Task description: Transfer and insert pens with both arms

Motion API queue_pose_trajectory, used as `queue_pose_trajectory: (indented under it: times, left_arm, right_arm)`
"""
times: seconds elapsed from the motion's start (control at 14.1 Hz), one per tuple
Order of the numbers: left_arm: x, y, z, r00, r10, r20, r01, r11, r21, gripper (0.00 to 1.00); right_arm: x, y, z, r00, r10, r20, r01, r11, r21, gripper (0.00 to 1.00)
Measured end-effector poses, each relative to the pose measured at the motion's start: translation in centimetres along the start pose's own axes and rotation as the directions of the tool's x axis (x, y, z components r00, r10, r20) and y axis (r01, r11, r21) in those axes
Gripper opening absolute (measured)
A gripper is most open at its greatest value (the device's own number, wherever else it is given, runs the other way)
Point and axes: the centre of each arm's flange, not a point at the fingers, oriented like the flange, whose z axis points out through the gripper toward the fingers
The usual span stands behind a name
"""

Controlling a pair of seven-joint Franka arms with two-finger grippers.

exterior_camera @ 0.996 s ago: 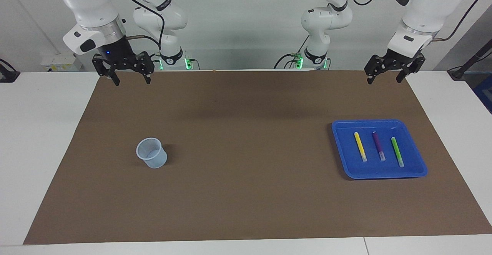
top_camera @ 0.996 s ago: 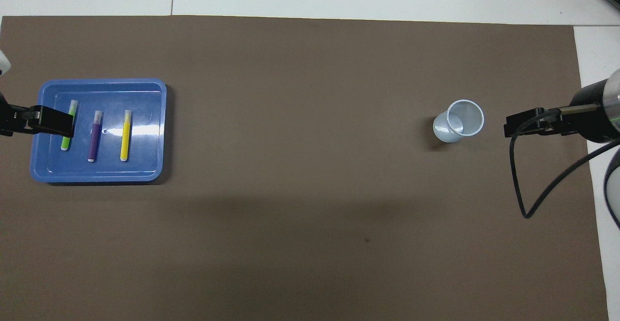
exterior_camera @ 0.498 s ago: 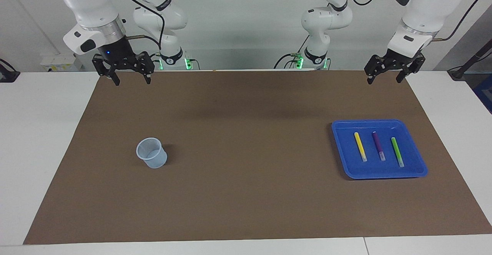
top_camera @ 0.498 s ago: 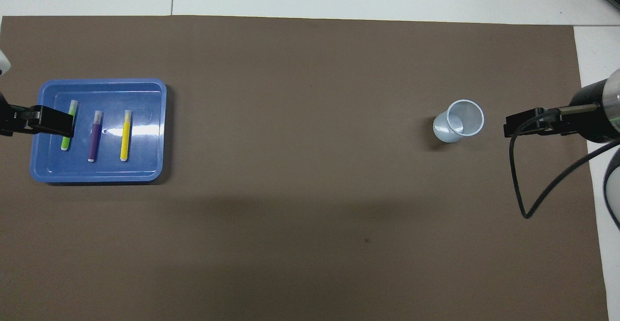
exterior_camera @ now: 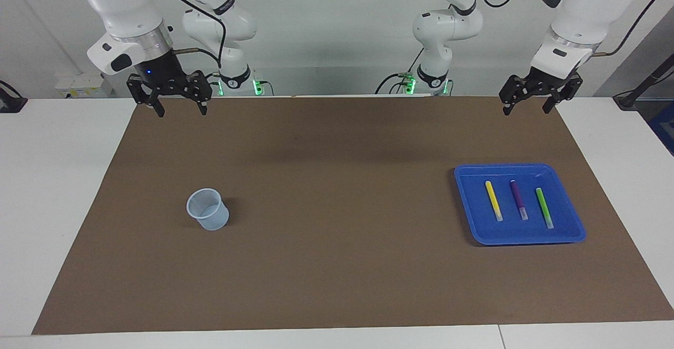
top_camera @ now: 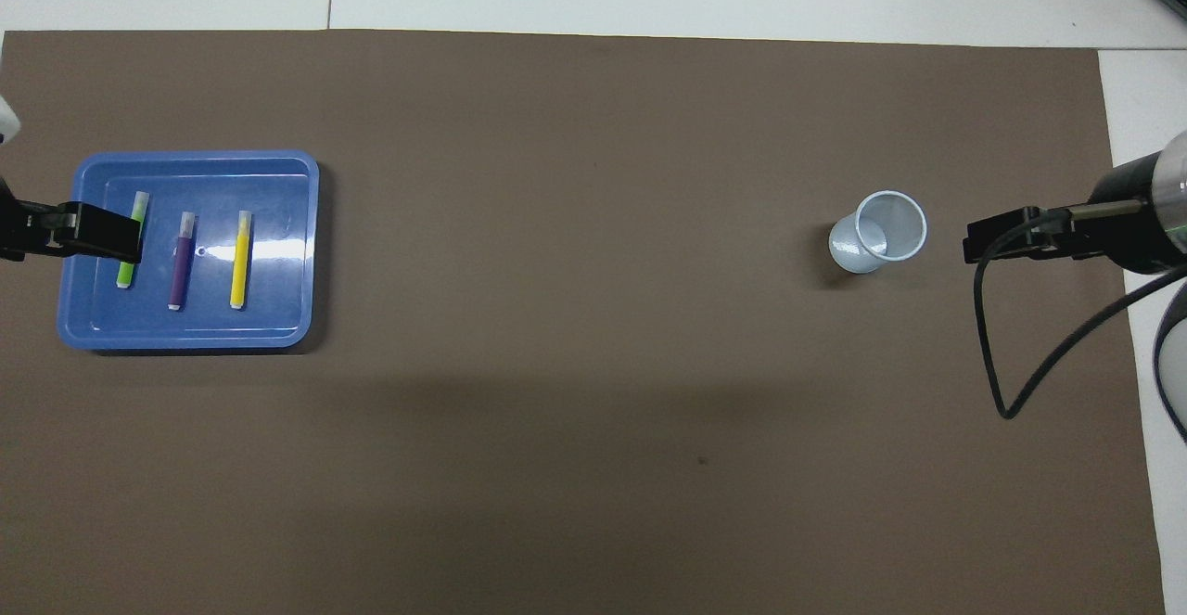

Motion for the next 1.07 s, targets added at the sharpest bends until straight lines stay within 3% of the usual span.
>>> queue_pose_trajectory:
  times: [1.07]
  left_arm:
    - [0.0,0.0,0.0,1.0,0.0,0.0,0.0,1.0,0.0,1.0]
  right_arm:
    - [-0.29,-0.78,0.09,1.0,-0.013,0.017,0.013,1.0,-0.001,1.0]
